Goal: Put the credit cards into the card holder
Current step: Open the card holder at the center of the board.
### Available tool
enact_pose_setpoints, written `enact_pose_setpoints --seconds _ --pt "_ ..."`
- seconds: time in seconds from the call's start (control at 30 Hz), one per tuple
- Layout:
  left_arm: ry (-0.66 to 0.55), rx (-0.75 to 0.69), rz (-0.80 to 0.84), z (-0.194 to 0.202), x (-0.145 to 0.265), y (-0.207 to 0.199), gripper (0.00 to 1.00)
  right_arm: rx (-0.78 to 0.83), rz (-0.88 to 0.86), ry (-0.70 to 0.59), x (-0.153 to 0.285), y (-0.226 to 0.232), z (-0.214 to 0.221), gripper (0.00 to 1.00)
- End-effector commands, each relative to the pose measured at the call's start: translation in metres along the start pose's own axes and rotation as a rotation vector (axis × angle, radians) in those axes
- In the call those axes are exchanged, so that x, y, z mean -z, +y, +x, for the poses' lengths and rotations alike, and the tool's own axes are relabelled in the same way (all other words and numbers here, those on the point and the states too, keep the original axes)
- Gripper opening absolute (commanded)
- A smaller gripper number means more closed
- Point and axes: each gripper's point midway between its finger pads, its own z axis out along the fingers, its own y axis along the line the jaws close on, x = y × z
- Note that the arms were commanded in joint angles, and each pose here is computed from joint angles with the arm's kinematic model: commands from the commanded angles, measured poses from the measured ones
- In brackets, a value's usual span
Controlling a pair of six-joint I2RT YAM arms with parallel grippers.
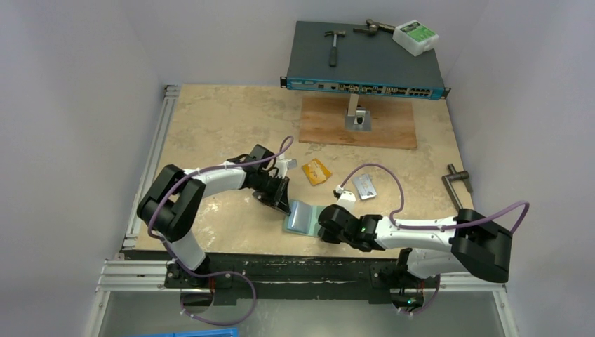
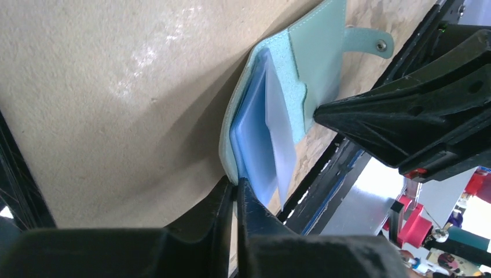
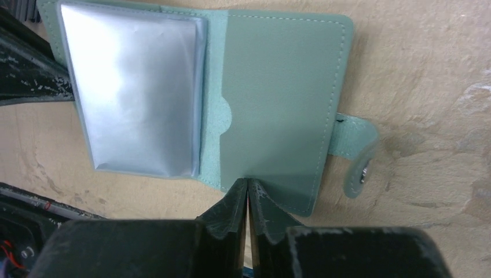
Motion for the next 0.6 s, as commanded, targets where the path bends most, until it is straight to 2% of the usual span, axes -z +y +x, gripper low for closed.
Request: enact_pose_setpoints --seconds 0.0,0.1,0.2,0.43,0.57 --pt "-0.056 -0.052 0.1 -0.023 0.007 -0.029 0.0 0.048 0.087 0.08 -0.001 -0.034 0.022 0.16" --pt "-0.059 -0.058 0.109 -0.024 0.011 -0.034 0.0 0.038 0.057 0.06 0.003 -0.029 0.013 0.35" --pt "-0.068 -0.069 0.093 -0.026 0.018 -0.039 0.0 0.029 0.014 0.022 0.012 -0.018 -0.002 0.48" --pt "-0.069 -0.078 0.007 -0.023 0.028 -0.044 0.0 0.011 -0.084 -0.049 0.027 0.012 -0.038 0.59" --pt "-0.077 -0.064 -0.044 -0.027 0.033 -0.043 0.0 0.034 -0.137 -0.08 0.034 0.037 -0.054 0.71"
